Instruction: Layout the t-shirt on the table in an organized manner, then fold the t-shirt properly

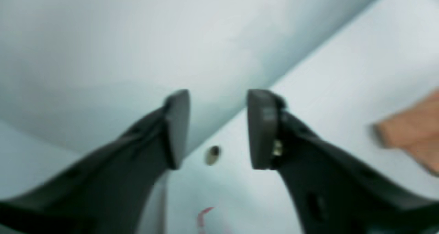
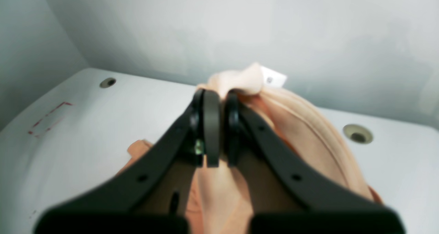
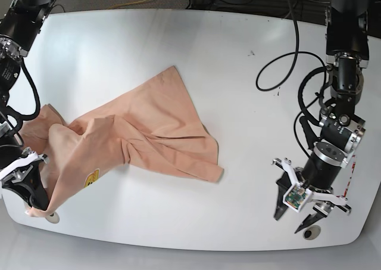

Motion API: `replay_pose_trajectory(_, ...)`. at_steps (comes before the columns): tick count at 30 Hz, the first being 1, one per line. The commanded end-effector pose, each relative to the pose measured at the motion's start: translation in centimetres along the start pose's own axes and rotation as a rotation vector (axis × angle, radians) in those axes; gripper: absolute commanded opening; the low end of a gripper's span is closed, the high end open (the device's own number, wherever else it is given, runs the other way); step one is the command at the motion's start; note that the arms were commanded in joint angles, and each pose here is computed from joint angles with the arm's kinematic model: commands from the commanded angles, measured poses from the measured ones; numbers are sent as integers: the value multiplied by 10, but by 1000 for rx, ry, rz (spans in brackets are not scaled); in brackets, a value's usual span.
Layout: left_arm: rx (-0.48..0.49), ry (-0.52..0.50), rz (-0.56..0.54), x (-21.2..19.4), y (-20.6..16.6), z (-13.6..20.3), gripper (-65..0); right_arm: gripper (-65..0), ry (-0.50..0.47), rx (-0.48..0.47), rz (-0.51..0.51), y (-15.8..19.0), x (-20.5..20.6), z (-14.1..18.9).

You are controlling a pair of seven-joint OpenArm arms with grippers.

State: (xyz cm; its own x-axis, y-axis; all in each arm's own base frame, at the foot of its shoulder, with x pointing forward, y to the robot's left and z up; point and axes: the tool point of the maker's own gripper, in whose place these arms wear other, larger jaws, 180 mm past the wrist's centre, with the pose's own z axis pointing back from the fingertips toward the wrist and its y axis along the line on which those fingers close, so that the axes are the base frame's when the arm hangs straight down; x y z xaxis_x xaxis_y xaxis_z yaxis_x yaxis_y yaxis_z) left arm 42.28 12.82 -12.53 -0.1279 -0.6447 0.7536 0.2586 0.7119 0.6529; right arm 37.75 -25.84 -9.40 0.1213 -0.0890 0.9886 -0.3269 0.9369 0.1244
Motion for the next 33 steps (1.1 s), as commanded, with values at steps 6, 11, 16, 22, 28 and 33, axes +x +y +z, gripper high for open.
replay_pose_trajectory(6,-52,-35,174,6,-37,-5,-205,-650,-52,8,-5,4,9,1)
replay_pose_trajectory(11,-127,29,306,-18,-70,-9,-183,-650,-24,31,-8,11,0,-5)
replay_pose_trajectory(16,-178,99,397,-39,-99,-19,-183,-650,-3,7,16,8,-6,-7)
replay_pose_trajectory(22,-219,157,456,-58,-126,-20,-183,-650,11,-27,12,1,-14,-11)
replay_pose_trajectory(28,-224,154,473,-56,-131,-22,-184,-650,34,-103,-22,-29,-22,-19)
replay_pose_trajectory(33,-226,157,474,-56,-133,-20,-184,-650,47,-180,-91,-60,-31,-39)
